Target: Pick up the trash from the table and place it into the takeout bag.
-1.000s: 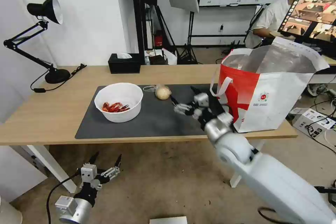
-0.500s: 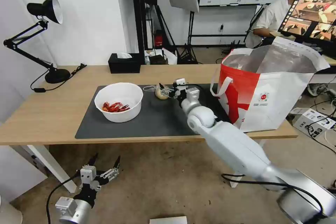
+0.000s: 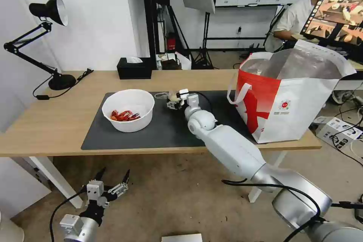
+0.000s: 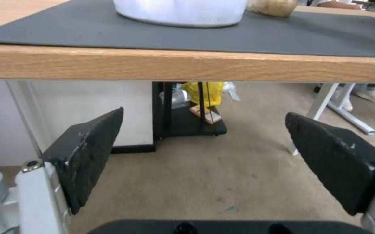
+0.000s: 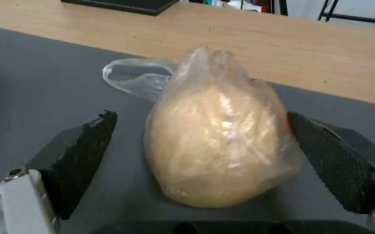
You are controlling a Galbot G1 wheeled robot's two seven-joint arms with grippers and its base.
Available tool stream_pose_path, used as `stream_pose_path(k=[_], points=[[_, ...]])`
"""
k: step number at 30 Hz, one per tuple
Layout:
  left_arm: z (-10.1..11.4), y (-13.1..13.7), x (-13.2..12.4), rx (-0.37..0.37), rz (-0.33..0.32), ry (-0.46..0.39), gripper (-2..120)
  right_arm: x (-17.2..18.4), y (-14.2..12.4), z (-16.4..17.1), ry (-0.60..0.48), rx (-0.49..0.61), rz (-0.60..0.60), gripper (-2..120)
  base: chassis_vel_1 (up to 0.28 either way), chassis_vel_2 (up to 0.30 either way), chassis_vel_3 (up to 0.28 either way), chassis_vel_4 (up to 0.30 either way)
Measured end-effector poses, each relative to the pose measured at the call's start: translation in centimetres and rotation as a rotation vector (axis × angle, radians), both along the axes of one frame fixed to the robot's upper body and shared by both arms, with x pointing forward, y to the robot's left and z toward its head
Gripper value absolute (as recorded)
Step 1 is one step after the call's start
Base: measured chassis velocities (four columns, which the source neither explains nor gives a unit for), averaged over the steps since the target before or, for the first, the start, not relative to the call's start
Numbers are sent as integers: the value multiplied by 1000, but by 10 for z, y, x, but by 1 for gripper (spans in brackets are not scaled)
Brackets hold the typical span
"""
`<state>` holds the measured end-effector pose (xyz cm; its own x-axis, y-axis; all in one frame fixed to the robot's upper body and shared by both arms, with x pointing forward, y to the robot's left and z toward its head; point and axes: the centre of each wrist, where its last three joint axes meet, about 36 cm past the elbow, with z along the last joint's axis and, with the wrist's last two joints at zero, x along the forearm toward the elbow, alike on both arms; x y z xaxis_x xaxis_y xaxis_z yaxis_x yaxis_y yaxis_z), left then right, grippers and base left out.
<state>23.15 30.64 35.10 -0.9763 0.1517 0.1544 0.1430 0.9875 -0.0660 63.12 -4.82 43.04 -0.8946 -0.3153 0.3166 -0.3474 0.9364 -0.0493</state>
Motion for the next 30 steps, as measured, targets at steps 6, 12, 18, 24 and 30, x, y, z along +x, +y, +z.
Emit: stream_pose_path(k=[6,12,18,24,30], points=[[1,1,-1,2,1,0,100,0,4,-1,-8,-12,-18,100,0,0,0,0],[2,1,-2,2,-2,-2,100,5,0,-3,-1,-16,-28,100,0,0,0,0],[2,1,-2,3,-4,-3,100,10,1,-3,7,-11,-23,100,0,0,0,0],[3,4,-1,5,1,-6,100,13,2,-6,19,-17,-25,86,0,0,0,0],[1,3,-2,0,2,-7,100,12,3,-9,38,-27,-27,61,0,0,0,0]])
